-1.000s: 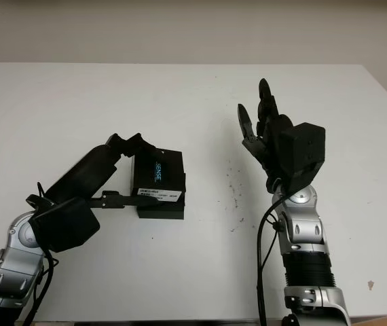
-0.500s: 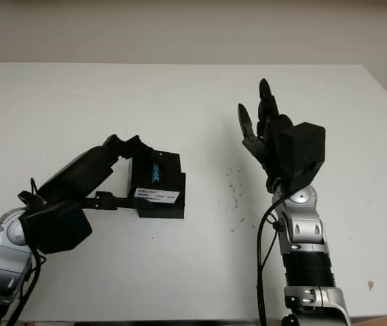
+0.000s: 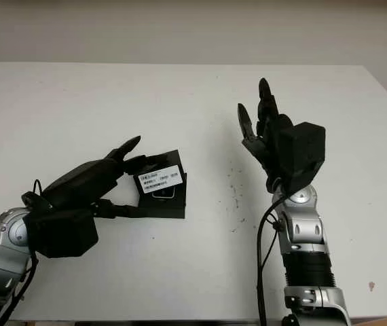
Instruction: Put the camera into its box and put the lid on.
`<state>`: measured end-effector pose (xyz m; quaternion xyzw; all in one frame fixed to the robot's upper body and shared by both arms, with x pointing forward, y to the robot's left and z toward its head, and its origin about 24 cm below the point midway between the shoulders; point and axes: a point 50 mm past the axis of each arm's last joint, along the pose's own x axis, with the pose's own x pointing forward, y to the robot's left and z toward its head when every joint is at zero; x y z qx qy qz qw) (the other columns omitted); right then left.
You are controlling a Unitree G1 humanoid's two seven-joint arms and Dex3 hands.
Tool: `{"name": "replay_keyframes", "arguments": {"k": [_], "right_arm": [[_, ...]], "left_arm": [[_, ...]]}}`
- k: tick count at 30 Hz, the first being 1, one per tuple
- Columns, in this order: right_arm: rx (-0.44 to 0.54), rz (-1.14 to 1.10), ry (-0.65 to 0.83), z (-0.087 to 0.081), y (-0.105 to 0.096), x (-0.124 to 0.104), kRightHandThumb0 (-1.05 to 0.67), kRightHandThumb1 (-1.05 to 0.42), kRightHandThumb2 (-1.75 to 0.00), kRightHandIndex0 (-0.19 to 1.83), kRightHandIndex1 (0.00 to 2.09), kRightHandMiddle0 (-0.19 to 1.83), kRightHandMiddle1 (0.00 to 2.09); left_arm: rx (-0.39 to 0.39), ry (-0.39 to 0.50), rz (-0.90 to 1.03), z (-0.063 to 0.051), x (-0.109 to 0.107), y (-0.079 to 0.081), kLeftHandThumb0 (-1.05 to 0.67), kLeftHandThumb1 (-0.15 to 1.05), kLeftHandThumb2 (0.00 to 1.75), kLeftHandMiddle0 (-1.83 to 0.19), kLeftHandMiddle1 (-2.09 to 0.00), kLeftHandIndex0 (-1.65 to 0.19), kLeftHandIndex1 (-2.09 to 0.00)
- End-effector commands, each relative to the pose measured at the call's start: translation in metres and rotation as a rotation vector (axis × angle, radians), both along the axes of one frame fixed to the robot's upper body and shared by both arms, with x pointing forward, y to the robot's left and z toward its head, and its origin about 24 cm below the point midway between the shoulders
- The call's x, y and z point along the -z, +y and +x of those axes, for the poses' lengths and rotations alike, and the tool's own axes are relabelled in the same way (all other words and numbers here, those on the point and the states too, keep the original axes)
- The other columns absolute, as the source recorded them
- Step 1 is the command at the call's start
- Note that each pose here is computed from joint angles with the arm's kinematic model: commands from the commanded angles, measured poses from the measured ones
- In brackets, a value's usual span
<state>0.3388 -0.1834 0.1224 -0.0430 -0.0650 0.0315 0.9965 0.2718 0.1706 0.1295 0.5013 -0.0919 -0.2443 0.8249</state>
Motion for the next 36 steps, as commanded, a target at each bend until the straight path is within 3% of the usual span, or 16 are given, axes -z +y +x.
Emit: {"name": "replay_keyframes", "arguments": {"k": [1,18,24,34,36], "right_arm": [[0.006,-0.008,-0.022,0.0,-0.002,-0.006,-0.53,-1.05,-0.48,-0.15,0.06,-0.12,0.06],[0.009,-0.001,-0.019,-0.001,-0.001,-0.005,-0.52,-1.05,-0.49,-0.16,0.05,-0.13,0.05],[0.003,-0.009,-0.021,-0.001,0.0,-0.006,-0.51,-1.05,-0.5,-0.17,0.05,-0.14,0.05],[0.004,-0.003,-0.024,-0.001,0.001,-0.006,-0.5,-1.05,-0.5,-0.17,0.05,-0.14,0.05],[0.003,-0.009,-0.024,-0.001,0.001,-0.007,-0.49,-1.05,-0.5,-0.17,0.05,-0.13,0.06]], "left_arm": [[0.005,0.003,0.005,-0.001,0.001,-0.001,-0.48,1.0,0.06,-0.25,-0.07,-0.28,-0.18],[0.011,0.041,-0.059,-0.009,-0.006,-0.003,-0.51,1.05,0.09,-0.29,-0.12,-0.26,-0.2],[0.032,0.011,0.014,-0.031,-0.021,-0.013,-0.55,1.05,0.14,-0.29,-0.16,-0.24,-0.22],[0.04,0.061,0.063,-0.06,-0.027,-0.016,-0.58,1.05,0.22,-0.19,-0.27,-0.18,-0.24],[0.037,0.062,0.068,-0.063,-0.027,-0.017,-0.58,1.05,0.22,-0.09,-0.47,-0.16,-0.27]]}}
